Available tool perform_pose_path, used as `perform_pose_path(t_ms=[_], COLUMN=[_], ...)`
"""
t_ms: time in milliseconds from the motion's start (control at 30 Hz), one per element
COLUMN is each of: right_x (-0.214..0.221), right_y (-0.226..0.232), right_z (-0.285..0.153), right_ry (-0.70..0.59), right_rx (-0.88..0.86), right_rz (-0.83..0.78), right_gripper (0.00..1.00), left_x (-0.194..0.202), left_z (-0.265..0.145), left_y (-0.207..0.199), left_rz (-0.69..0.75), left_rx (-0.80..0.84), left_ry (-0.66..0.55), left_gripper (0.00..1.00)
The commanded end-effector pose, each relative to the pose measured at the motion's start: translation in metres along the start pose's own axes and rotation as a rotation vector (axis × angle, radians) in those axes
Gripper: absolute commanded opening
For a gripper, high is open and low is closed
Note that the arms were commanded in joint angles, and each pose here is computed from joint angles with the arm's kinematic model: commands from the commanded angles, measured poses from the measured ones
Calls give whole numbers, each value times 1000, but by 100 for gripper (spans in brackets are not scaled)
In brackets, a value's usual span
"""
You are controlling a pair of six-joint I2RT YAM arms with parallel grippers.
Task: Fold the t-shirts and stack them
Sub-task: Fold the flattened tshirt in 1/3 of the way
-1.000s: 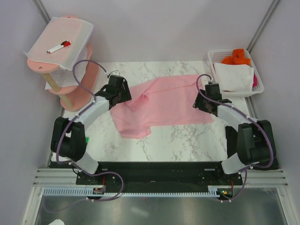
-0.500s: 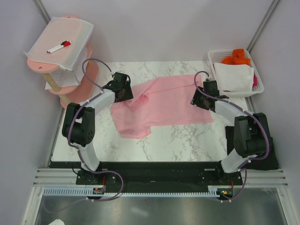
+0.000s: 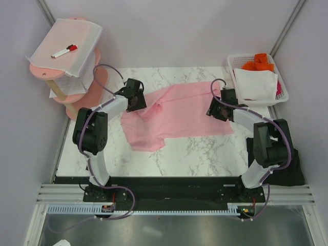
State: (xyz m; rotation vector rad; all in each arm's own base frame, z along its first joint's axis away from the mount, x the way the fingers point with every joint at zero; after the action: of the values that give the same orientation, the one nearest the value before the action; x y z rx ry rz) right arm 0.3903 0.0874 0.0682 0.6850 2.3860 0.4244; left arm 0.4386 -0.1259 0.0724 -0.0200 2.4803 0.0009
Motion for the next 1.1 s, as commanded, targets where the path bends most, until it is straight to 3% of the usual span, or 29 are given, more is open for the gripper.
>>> perform_pose_path(t_ms=[0, 100, 133, 233, 633, 767, 800, 833, 900, 1067], right_x=[-11, -10, -8, -7, -3, -2, -3, -2, -2, -13], right_y=[17, 17, 17, 15, 12, 13, 14, 13, 12, 13], right_z=[4, 6, 6, 7, 14, 15, 14, 14, 13, -5], right_ry=[-15, -8, -5, -2, 12, 19, 19, 20, 15, -45], right_rx=[-65, -67, -69, -68, -58, -63, -66, -65, -62, -54], right_rz=[16, 20, 19, 22, 16, 19, 20, 18, 14, 4], right_gripper=[63, 63, 63, 63, 63, 63, 63, 63, 63, 63], left_x=[-16, -22, -21, -29, -76, -94, -91, -89, -95, -85], left_z=[4, 5, 9, 10, 9, 16, 26, 29, 29, 4], left_y=[0, 2, 2, 6, 28, 26, 25, 25, 23, 29], left_rz=[-42, -41, -39, -42, -14, 12, 21, 27, 20, -14], left_rx=[-18, -28, -31, -44, -170, -182, -185, -184, -185, -199], left_ry=[-34, -44, -39, -52, -120, -130, -109, -88, -91, -102], left_gripper=[65, 49, 32, 2, 3, 15, 66, 82, 100, 100])
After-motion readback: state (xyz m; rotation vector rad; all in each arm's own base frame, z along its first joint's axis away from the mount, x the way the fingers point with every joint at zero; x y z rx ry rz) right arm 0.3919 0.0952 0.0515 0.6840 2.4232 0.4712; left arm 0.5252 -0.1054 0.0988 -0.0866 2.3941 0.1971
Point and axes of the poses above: each gripper's point midway between its finger pads, its own z axis out along the fingers, its own y axis along the line the jaws close on, x = y × z, the point moved 2 cm from there along -z, back along the fingers, and after that the axes turned 13 degrees about z, right-handed, at the moved point
